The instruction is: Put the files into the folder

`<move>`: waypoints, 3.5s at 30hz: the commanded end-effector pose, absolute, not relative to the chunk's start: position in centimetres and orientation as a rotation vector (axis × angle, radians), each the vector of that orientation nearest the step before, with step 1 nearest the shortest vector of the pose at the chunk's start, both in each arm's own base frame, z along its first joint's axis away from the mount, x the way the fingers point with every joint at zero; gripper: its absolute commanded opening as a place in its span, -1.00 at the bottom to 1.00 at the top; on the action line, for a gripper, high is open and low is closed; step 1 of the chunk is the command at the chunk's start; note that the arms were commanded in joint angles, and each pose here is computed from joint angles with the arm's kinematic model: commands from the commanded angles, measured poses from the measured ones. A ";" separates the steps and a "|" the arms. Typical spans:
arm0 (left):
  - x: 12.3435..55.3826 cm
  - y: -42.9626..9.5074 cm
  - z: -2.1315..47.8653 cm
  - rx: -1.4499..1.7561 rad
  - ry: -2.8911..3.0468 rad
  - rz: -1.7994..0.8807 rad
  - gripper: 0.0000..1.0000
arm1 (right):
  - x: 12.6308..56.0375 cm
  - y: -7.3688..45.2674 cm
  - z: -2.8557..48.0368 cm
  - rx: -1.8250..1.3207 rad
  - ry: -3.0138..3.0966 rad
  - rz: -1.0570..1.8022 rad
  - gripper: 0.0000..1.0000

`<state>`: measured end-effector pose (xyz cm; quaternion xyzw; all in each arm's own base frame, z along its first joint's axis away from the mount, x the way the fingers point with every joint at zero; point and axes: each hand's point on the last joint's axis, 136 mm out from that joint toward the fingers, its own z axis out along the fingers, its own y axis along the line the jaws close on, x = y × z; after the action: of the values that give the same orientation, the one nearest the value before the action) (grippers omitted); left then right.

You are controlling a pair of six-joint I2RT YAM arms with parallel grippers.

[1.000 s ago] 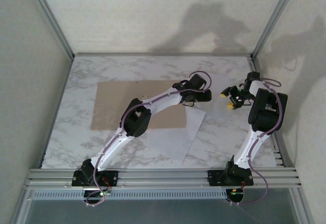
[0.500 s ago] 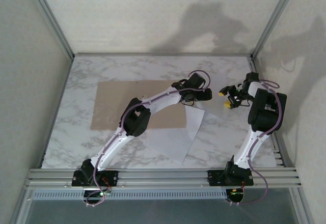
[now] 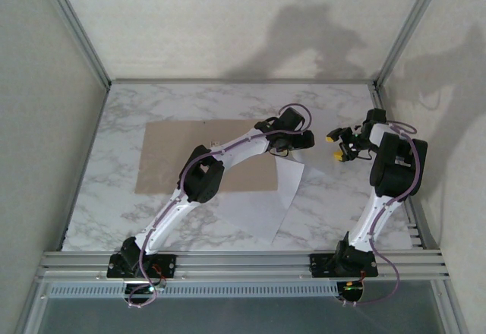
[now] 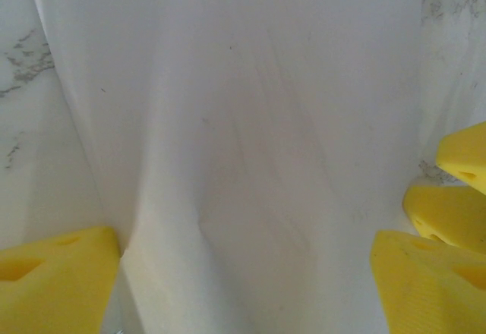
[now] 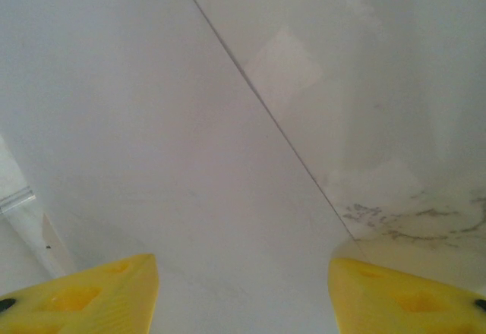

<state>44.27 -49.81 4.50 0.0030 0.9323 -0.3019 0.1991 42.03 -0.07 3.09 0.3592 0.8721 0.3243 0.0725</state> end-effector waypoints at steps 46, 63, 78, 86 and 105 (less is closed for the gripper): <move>42.5 -50.2 2.6 -0.121 2.700 -1.058 -0.15 | 41.7 4.2 9.4 0.992 2.601 1.160 0.27; 43.1 -51.1 7.6 -0.168 2.610 -1.277 -0.29 | 39.6 2.2 16.6 0.995 2.320 1.430 0.31; 42.9 -50.4 14.5 -0.201 2.486 -1.504 -0.32 | 37.5 2.1 20.7 0.996 2.159 1.620 0.34; 42.3 -49.6 16.3 -0.217 2.453 -1.571 -0.34 | 36.9 2.5 22.0 0.988 2.133 1.650 0.35; 42.0 -45.2 20.4 -0.331 2.356 -1.643 -0.43 | 34.1 3.6 22.6 0.989 2.122 1.650 0.39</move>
<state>41.67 -46.09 16.25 -0.1130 0.8333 -0.5313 0.1024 35.13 3.19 22.47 0.3413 0.7404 0.5602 0.1466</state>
